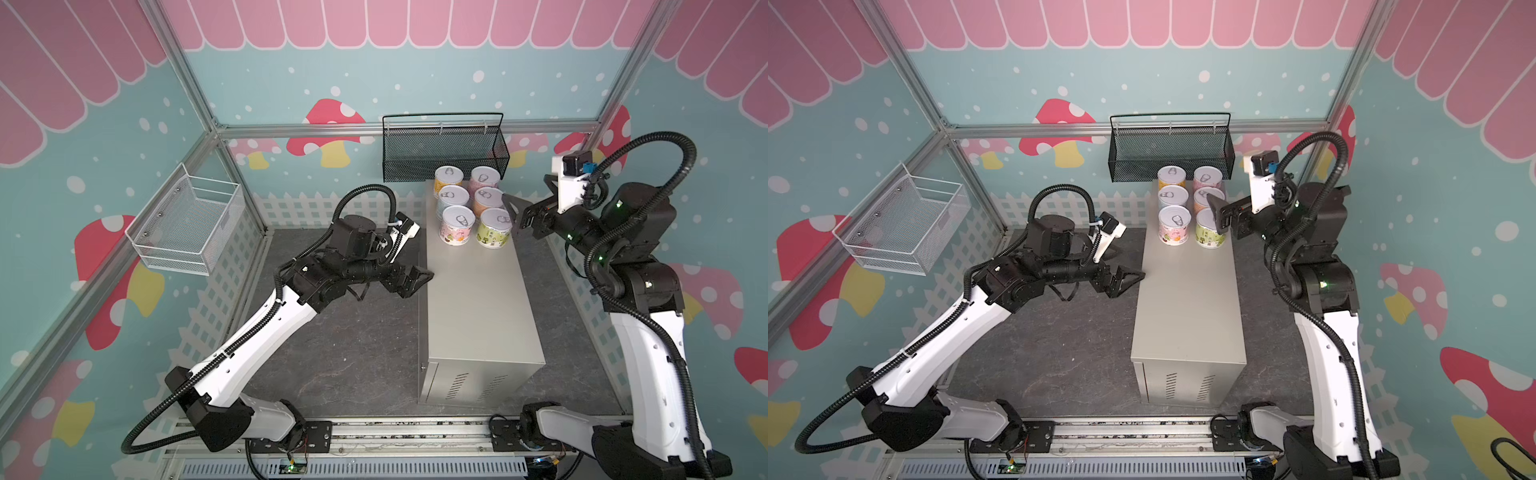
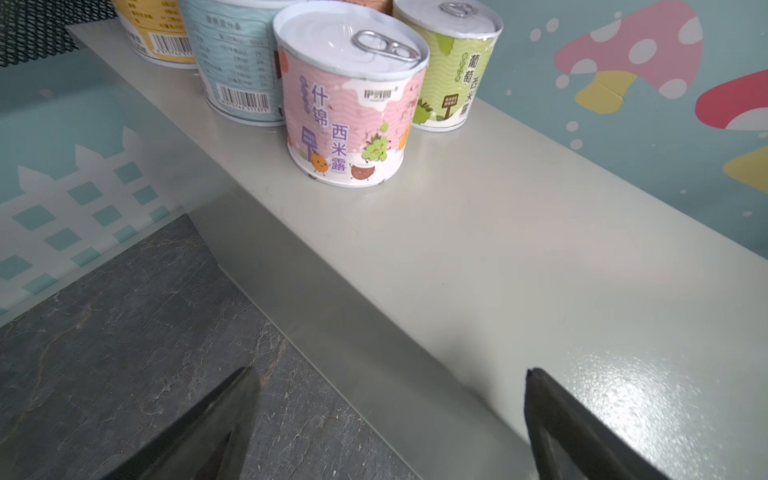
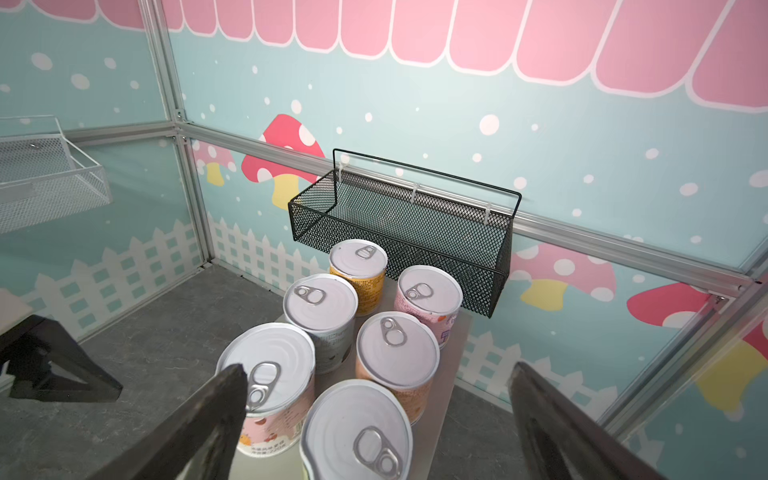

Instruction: Place and organize the canned foods onto the counter

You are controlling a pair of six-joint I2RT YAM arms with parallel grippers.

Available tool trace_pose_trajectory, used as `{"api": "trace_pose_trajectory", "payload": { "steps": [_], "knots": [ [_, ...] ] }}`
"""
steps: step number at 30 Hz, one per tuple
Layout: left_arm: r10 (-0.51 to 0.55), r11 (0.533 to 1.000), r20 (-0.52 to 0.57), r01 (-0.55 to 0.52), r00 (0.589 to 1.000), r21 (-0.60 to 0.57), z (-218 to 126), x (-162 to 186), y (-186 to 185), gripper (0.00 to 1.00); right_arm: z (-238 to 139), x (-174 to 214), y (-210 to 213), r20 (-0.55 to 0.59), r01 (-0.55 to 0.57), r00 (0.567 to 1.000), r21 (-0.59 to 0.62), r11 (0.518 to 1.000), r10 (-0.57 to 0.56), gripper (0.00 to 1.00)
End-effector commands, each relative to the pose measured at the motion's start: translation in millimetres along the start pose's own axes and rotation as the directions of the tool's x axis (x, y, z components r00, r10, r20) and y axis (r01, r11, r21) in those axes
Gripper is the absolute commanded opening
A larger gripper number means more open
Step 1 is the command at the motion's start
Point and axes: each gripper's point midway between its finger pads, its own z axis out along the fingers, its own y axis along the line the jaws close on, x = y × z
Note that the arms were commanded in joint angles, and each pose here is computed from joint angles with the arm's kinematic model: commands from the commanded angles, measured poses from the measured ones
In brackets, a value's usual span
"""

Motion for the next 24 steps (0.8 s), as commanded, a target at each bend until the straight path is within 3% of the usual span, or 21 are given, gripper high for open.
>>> {"api": "trace_pose_trajectory", "payload": {
  "steps": [1,6,10,17,21,24],
  "knots": [
    [0.033,0.999,0.011,-0.033,0.999,0.01,-12,-6,-7,0.99,15,7,-14,-0.052,-0.021,0.998,0.002,1.0,0.021,0.99],
    [0.036,0.998,0.01,-0.036,0.999,-0.054,-21,-5,0,0.99,26,9,-52,-0.056,-0.082,0.995,0.039,0.996,0.084,0.99],
    [0.03,0.981,0.034,-0.023,0.999,-0.192,-36,-9,21,0.99,19,28,-100,-0.064,-0.148,0.986,0.127,0.981,0.157,0.99],
    [-0.1,0.91,0.076,0.122,0.992,-0.396,-66,-3,81,0.99,-5,85,-152,-0.064,-0.232,0.966,0.227,0.946,0.252,0.99],
    [-0.176,0.85,0.078,0.192,0.981,-0.49,-78,13,120,0.99,6,108,-150,-0.02,-0.247,0.968,0.132,0.96,0.252,0.99],
    [-0.229,0.833,0.068,0.231,0.971,-0.503,-79,32,136,0.99,25,118,-146,0.003,-0.275,0.961,0.006,0.961,0.275,0.99]
  ]
}}
